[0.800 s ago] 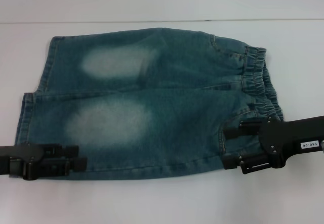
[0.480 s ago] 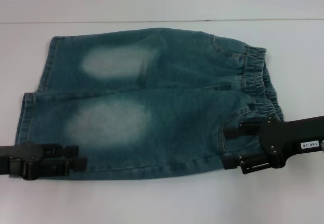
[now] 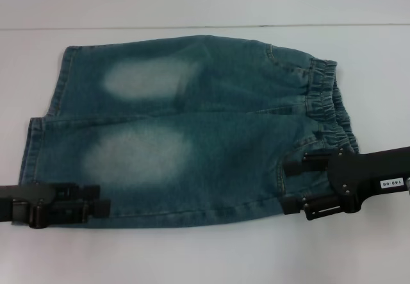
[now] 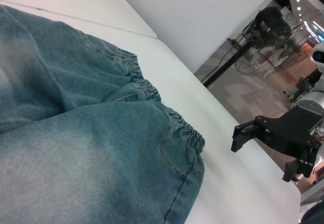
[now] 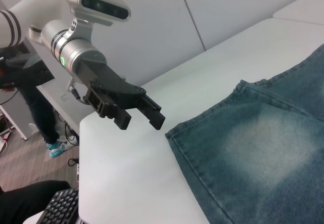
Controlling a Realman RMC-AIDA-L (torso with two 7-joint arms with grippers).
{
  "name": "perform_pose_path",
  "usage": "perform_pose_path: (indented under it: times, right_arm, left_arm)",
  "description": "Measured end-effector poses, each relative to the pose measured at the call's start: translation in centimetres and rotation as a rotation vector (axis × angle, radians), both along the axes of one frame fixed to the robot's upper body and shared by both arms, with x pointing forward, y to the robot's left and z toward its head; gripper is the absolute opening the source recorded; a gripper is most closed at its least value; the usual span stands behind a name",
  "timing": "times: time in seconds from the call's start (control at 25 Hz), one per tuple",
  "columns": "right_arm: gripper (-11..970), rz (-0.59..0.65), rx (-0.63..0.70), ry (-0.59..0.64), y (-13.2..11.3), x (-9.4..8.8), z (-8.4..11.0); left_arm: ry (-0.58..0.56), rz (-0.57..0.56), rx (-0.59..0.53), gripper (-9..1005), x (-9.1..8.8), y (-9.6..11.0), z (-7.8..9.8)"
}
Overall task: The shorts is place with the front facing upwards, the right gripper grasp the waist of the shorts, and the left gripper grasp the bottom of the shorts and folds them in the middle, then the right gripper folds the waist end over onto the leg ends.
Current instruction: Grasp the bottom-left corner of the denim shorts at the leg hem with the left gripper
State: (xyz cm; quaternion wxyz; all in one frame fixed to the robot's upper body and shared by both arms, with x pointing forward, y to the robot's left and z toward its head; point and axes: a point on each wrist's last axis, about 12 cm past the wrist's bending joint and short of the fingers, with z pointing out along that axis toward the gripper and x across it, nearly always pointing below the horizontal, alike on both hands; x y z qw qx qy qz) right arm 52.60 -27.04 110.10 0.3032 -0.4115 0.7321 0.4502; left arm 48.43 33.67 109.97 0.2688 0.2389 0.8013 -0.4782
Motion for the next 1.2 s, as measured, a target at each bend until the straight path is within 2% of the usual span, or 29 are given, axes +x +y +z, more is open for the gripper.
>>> perform_pose_path:
  times: [0.2, 0.52, 0.68, 0.88, 1.2]
  right_arm:
    - [911, -0.004, 0.001, -0.003, -0.1, 0.0, 0.1]
    - [912, -0.011, 0.007, -0.007, -0.2, 0.1, 0.2]
    - [912, -0.010, 0.007, -0.010, -0.2, 0.1, 0.2]
    - [911, -0.007, 0.004, -0.020, -0.2, 0.2, 0.3]
    - [911, 0.006, -0.003, -0.050, 0.0, 0.7, 0.7]
  left_arm:
    - [0.007, 0.001, -0.002, 651, 0.0, 0.0, 0.1]
    - [0.084, 0.043, -0.007, 643, 0.6, 0.9, 1.2]
    - [0.187, 0.137, 0.038, 640, 1.4, 2.3, 2.3]
    - [0.328, 0.282, 0.082, 635, 1.9, 4.2, 2.4]
    - [0.459, 0.356, 0.202, 628, 2.7, 5.2, 1.9]
